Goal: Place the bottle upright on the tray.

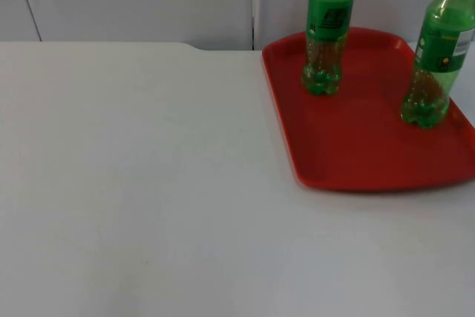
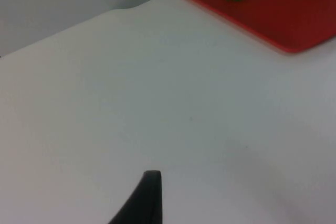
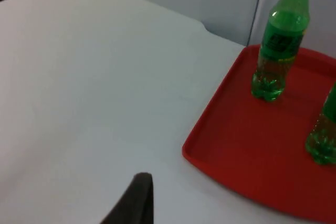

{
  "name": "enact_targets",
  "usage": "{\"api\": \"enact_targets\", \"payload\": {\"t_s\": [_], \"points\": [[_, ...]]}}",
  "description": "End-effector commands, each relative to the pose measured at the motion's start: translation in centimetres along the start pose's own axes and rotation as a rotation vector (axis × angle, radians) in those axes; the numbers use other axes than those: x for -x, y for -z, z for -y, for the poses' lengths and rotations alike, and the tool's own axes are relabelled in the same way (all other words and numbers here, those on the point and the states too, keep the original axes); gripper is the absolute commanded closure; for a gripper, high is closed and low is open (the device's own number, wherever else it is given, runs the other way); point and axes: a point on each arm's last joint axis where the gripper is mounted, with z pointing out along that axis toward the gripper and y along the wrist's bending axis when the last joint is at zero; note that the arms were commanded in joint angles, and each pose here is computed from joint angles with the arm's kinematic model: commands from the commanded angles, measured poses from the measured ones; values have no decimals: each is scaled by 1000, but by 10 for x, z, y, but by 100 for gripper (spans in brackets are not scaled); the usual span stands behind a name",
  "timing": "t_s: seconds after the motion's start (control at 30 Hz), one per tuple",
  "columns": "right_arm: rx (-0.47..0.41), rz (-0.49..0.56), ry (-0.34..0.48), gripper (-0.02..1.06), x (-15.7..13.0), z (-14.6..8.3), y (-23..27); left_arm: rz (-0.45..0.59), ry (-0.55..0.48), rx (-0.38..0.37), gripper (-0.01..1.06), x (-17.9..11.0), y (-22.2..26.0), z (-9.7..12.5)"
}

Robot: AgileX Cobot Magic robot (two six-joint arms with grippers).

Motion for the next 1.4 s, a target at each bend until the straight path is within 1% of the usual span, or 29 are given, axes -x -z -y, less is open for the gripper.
{"api": "enact_targets", "payload": {"t_s": [0.0,0.23,0.43,0.53,0.7,0.8,1.0,1.27,1.37], "points": [[1,18,-30,-1,-5,1,16,3,-3,-2,0,-1,-1,0],[-10,15,-39,-1,-20,4,42,3,-3,-2,0,-1,-1,0],[48,69,-30,-1,-32,1,65,-4,16,-35,0,-2,-1,3],[50,77,-31,-1,-41,1,76,-5,21,-43,0,-2,-1,4],[40,53,-37,-1,-56,3,88,-9,55,-46,0,-2,-1,4],[29,-12,-50,-1,-61,4,88,-9,55,-46,0,-2,-1,4],[29,-70,-46,-1,-72,3,77,-9,56,-48,0,-2,-1,4],[27,-76,-43,-1,-73,3,77,-9,57,-50,0,-2,-1,4],[33,-75,-17,-1,-73,2,77,-9,57,-50,0,-2,-1,4]]}}
